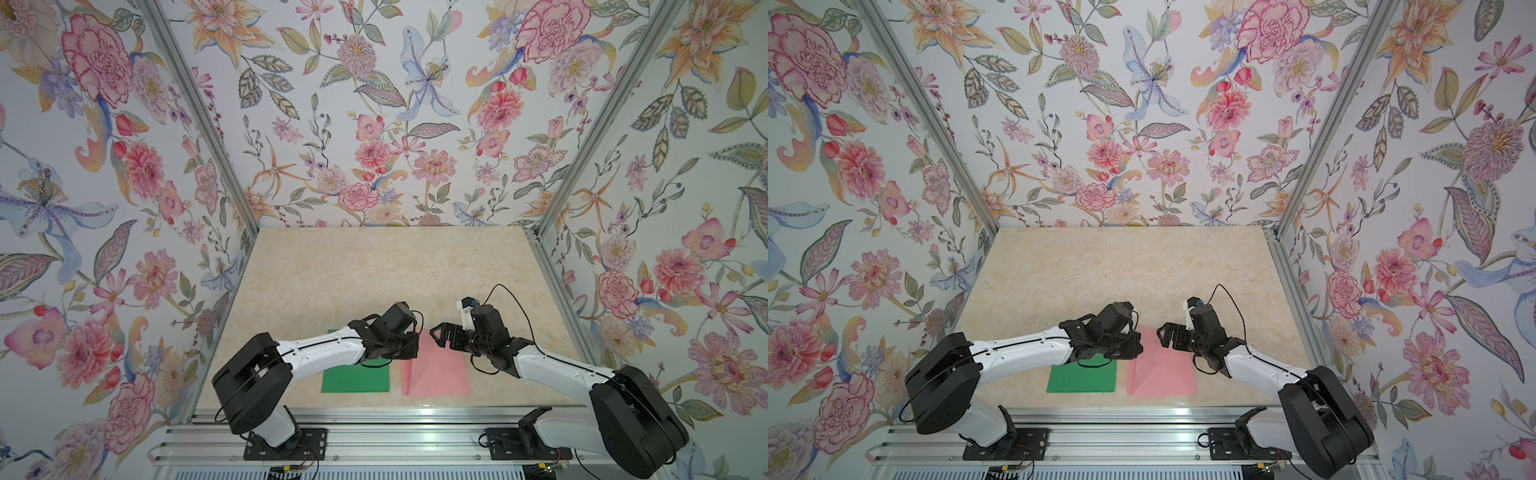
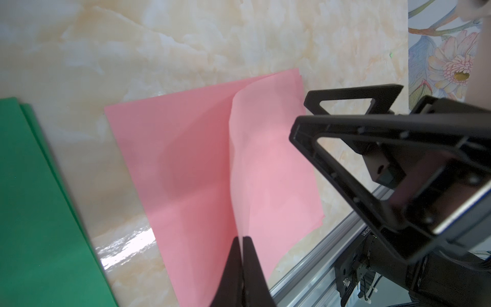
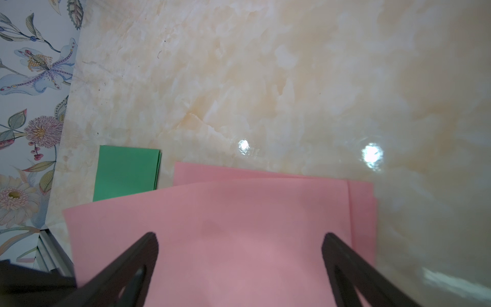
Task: Sort the scattered colored papers by color
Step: Place the colored paper.
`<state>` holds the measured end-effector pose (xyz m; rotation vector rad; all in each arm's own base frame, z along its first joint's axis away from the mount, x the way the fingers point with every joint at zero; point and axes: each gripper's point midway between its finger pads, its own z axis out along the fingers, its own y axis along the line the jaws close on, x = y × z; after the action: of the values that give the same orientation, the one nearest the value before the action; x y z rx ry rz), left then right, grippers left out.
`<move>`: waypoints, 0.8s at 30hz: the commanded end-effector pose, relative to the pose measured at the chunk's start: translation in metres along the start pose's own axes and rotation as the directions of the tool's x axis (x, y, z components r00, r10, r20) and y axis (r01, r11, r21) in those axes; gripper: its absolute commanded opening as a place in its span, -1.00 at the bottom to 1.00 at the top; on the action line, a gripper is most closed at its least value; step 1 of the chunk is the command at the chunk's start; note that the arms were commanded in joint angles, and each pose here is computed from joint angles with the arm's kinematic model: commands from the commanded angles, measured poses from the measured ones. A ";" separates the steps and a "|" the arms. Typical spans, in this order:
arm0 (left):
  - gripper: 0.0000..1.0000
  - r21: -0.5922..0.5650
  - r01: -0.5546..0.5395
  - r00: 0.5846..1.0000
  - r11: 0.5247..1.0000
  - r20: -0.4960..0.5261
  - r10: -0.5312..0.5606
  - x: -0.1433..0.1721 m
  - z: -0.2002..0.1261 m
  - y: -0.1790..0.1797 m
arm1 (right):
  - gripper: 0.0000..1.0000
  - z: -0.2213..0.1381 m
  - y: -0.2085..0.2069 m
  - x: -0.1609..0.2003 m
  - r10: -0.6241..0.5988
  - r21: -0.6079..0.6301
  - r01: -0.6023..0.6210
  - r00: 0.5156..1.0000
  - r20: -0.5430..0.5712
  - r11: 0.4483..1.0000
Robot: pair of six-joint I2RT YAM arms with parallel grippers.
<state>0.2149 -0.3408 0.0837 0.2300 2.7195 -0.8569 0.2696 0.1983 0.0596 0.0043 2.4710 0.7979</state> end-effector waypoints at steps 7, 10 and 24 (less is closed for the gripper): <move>-1.00 -0.008 -0.014 1.000 1.000 0.009 0.014 -0.005 0.002 -0.006 | 0.99 0.012 -0.005 0.005 -0.015 0.015 0.015 1.000 -0.022 1.000; -1.00 -0.008 -0.016 1.000 1.000 0.008 0.016 -0.004 0.002 -0.006 | 0.99 0.013 -0.005 0.006 -0.014 0.012 0.014 1.000 -0.025 1.000; -1.00 -0.005 -0.016 1.000 1.000 0.007 0.016 -0.006 0.001 -0.004 | 0.99 0.012 -0.007 0.008 -0.015 0.022 0.016 0.999 -0.030 1.000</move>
<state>0.2166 -0.3434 0.0841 0.2355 2.7189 -0.8563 0.2707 0.1987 0.0448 0.0091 2.5045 0.7808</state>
